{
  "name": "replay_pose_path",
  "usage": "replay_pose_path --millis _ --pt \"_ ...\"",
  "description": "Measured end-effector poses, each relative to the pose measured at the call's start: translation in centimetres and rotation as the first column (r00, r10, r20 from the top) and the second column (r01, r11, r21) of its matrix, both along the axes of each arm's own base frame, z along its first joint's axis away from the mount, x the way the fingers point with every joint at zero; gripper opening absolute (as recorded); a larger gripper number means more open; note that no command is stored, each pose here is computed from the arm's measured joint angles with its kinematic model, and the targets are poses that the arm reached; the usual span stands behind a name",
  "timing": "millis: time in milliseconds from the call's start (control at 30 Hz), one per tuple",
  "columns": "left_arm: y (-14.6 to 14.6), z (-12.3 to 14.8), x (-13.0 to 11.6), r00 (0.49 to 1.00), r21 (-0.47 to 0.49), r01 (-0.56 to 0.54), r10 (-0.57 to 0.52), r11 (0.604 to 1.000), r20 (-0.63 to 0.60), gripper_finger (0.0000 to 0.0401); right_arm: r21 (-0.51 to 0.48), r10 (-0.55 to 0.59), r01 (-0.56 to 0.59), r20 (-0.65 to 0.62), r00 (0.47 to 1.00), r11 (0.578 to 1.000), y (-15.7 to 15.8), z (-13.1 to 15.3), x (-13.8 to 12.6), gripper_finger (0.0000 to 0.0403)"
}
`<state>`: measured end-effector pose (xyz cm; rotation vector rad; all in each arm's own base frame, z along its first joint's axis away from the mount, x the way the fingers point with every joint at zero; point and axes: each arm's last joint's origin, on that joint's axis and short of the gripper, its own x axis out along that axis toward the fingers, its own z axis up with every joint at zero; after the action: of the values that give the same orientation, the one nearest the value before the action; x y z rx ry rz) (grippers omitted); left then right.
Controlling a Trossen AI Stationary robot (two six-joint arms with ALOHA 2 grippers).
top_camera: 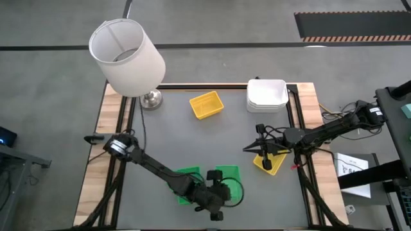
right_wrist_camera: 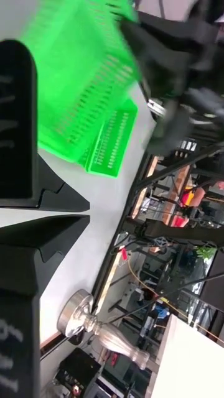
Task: Stack baskets by color
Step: Stack the right green bin on the left green bin
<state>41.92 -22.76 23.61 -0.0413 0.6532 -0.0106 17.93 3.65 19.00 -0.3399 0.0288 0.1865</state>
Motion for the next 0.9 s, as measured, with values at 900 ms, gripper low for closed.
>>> replay_pose_path --millis 900 --pt "-5.9 3.9 -13.7 0.993 0.327 -0.069 0.095 0.942 -0.065 0.0 0.046 -0.003 0.005 -0.033 0.999 0.999 0.0 -0.2 0.0 0.0012"
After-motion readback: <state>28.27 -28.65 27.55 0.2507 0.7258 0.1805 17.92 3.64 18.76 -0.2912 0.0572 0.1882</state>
